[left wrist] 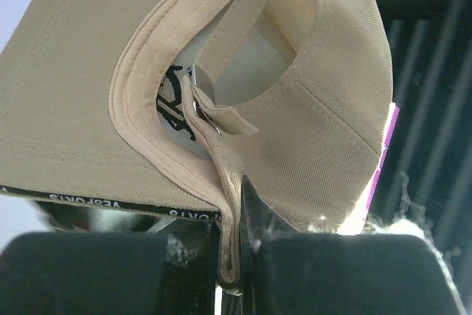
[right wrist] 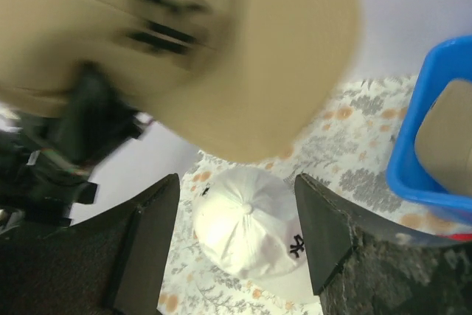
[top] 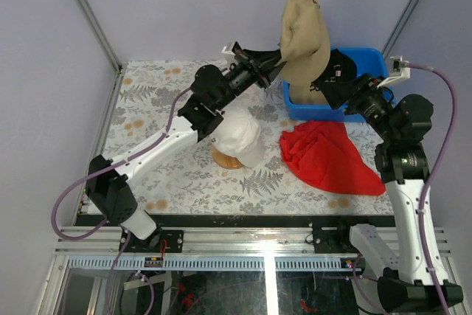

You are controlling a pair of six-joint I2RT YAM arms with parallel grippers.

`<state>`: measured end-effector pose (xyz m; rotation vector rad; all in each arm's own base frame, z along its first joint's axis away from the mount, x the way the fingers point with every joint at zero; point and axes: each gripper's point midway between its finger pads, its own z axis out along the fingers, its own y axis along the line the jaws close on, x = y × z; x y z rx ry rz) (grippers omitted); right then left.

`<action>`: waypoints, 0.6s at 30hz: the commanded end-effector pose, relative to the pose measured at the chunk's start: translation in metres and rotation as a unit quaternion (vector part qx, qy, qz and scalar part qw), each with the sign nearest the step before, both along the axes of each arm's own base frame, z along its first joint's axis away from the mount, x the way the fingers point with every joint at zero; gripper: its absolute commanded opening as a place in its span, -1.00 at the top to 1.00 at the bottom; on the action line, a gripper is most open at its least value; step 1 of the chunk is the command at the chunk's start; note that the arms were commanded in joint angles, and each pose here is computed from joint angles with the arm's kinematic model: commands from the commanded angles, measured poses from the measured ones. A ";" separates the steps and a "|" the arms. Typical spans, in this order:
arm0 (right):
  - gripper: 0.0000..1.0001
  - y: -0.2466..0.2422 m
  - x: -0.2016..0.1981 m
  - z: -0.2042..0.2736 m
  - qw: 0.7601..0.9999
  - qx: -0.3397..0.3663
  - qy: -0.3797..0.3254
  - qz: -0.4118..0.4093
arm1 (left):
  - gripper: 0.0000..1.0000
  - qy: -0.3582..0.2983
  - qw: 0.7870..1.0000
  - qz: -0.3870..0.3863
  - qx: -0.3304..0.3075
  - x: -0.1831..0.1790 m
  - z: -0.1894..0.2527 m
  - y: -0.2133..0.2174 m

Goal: Stack the hats

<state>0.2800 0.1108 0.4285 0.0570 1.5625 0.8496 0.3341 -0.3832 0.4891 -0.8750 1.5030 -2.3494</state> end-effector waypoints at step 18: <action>-0.40 0.015 0.013 0.031 0.930 0.276 -0.102 0.219 | 1.00 -0.050 0.991 0.015 -0.125 -0.040 0.085 0.060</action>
